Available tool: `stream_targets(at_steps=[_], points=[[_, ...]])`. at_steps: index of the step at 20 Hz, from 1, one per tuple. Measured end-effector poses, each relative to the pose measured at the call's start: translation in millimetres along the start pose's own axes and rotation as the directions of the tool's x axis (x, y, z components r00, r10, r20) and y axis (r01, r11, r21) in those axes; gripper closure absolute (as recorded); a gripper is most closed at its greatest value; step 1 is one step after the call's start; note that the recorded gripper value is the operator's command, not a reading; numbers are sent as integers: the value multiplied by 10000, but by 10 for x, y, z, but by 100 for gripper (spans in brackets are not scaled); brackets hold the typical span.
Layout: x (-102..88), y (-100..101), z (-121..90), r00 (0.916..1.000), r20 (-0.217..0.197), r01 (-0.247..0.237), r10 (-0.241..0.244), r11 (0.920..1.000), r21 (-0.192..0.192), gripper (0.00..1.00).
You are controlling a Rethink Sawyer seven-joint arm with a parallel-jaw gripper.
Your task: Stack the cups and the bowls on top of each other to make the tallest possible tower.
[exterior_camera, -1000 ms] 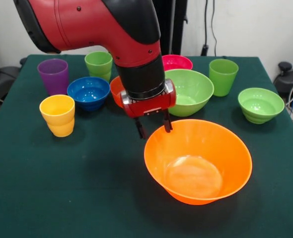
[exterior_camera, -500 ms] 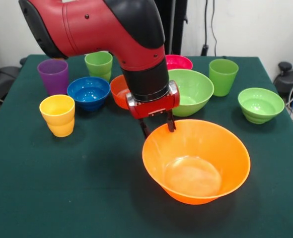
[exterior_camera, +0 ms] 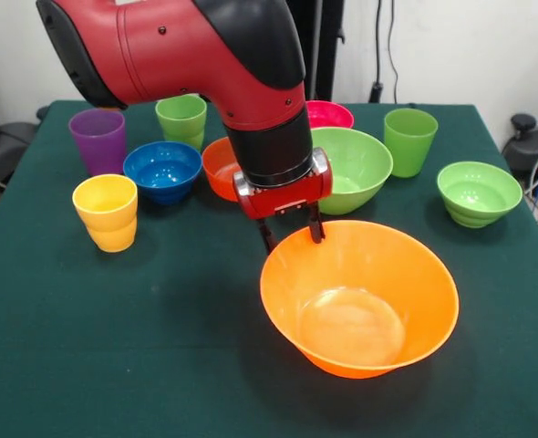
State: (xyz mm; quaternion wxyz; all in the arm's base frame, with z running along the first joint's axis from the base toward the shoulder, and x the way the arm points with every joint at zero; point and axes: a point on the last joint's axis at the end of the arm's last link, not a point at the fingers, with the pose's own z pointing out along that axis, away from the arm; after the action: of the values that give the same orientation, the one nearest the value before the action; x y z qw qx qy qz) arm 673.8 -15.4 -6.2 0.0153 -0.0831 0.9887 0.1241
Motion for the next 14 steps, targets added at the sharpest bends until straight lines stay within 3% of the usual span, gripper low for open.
stream_targets(at_steps=[2, 3, 14], points=[[-2, 4, 0, 10000, 6, 7, -7, 10000, -6, 0], [-3, 6, 0, 10000, 9, 10, -10, 10000, -9, 100], [-59, 36, -40, 9999, 162, 40, -38, 9999, -130, 100]])
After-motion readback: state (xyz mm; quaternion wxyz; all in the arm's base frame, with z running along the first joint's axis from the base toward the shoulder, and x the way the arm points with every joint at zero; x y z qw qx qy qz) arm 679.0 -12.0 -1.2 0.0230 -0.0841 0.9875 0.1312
